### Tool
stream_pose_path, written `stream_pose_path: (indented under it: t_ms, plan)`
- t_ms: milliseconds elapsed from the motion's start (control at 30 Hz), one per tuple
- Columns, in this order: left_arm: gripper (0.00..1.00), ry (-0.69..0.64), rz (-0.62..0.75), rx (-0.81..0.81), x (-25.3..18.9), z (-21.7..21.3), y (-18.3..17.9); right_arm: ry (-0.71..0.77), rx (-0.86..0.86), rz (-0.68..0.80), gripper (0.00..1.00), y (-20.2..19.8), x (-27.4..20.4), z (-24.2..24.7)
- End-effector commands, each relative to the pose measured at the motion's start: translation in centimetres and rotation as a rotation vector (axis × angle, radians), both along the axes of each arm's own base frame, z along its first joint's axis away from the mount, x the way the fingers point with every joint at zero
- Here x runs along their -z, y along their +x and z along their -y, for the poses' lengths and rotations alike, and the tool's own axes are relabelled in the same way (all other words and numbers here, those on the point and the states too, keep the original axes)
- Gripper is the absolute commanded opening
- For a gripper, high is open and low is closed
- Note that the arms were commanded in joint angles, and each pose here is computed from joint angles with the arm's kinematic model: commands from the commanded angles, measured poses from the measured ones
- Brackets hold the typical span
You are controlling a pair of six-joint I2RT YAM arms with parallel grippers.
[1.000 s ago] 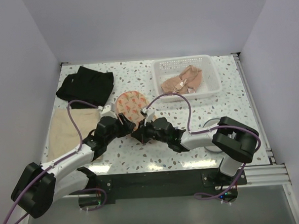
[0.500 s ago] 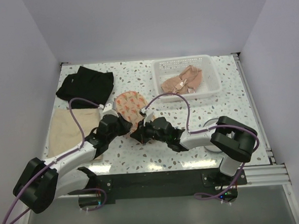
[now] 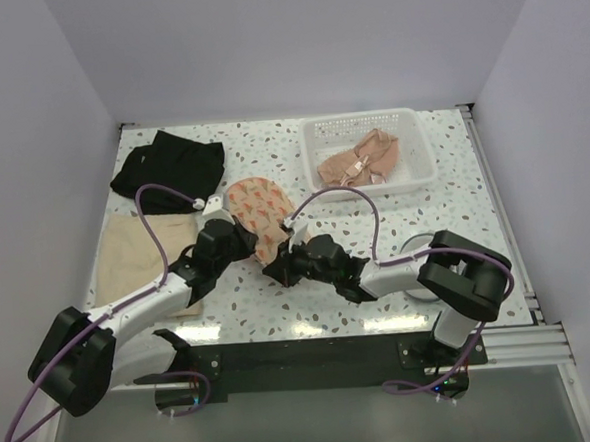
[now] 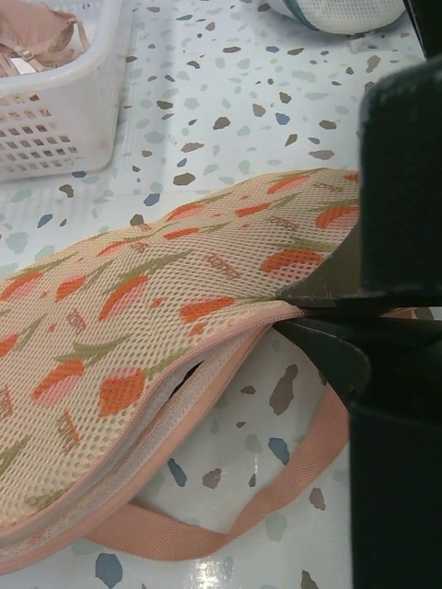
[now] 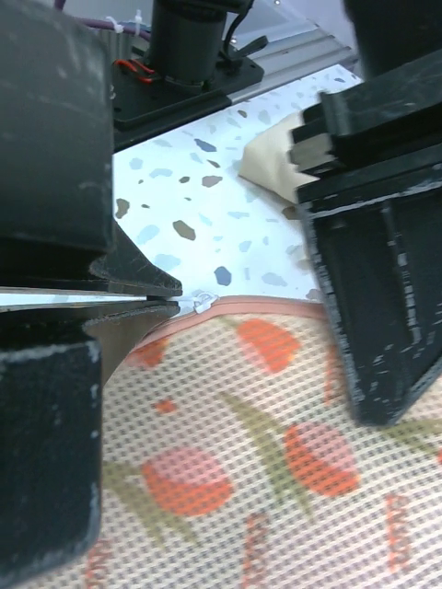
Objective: Unzip the laundry bag and remove the bra
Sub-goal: Unzip the laundry bag at the center of the board.
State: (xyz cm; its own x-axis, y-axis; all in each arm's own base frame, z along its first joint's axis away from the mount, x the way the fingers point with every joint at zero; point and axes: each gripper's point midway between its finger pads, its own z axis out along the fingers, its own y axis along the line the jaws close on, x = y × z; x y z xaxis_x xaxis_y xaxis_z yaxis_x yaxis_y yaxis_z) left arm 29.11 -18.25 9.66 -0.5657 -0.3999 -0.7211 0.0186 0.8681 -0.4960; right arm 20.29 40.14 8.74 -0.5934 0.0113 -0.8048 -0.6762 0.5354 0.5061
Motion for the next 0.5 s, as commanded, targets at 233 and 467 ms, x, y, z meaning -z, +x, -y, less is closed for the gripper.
stream_pose_path:
  t_ms: [233, 467]
  plan:
    - [0.00, 0.034, 0.124, -0.063, -3.3, -0.5, 2.9, -0.006, 0.010, -0.016, 0.00, -1.3, 0.9, 2.1]
    - [0.00, 0.052, 0.128, -0.067, -3.4, -0.7, 3.0, -0.038, 0.058, -0.037, 0.00, -1.7, 2.5, 4.1]
